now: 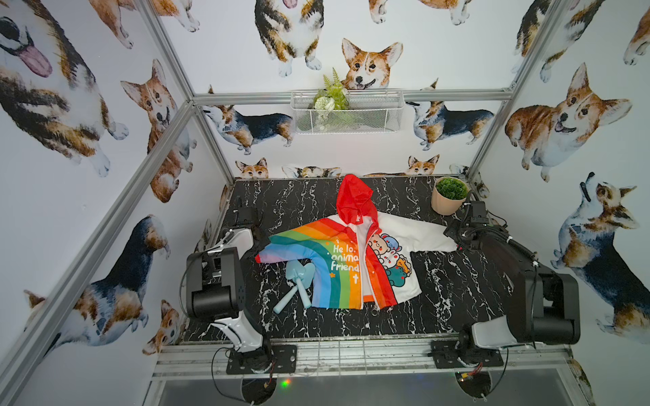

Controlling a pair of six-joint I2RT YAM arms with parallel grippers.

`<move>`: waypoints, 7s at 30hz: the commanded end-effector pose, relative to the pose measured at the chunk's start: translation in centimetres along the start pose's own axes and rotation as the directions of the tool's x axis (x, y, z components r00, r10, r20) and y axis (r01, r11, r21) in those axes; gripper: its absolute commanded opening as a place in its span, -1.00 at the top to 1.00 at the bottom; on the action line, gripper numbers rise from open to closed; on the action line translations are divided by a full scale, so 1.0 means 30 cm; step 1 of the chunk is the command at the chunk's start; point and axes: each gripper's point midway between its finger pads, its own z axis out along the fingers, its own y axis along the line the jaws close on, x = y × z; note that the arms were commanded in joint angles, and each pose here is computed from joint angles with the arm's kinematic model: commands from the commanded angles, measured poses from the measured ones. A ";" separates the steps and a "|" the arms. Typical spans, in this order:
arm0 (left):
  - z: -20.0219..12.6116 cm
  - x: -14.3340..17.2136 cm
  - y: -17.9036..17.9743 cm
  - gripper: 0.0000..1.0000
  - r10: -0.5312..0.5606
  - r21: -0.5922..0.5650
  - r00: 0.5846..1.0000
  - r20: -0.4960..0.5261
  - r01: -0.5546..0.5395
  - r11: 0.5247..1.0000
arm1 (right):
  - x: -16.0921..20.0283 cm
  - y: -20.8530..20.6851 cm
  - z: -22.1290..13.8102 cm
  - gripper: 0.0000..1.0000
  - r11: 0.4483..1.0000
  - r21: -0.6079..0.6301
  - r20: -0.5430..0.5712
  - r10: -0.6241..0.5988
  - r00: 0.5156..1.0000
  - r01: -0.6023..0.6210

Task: Unzip the jacket
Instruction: Smooth out the jacket at the center of the board.

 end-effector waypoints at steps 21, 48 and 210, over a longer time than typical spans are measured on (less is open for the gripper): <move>0.000 -0.019 -0.048 1.00 0.037 0.068 0.999 0.030 -0.039 0.997 | 0.024 -0.044 0.225 -0.13 0.986 0.122 -0.261 -0.082 0.962 0.117; -0.025 -0.061 -0.021 1.00 0.045 -0.023 0.998 0.050 -0.044 0.999 | -0.041 -0.127 0.180 1.00 0.965 0.247 -0.164 -0.044 0.985 0.085; -0.008 0.460 -0.820 0.34 0.540 0.410 0.841 0.028 -0.502 0.762 | 0.501 0.961 0.235 1.00 0.736 -0.654 -0.360 -0.507 0.783 0.175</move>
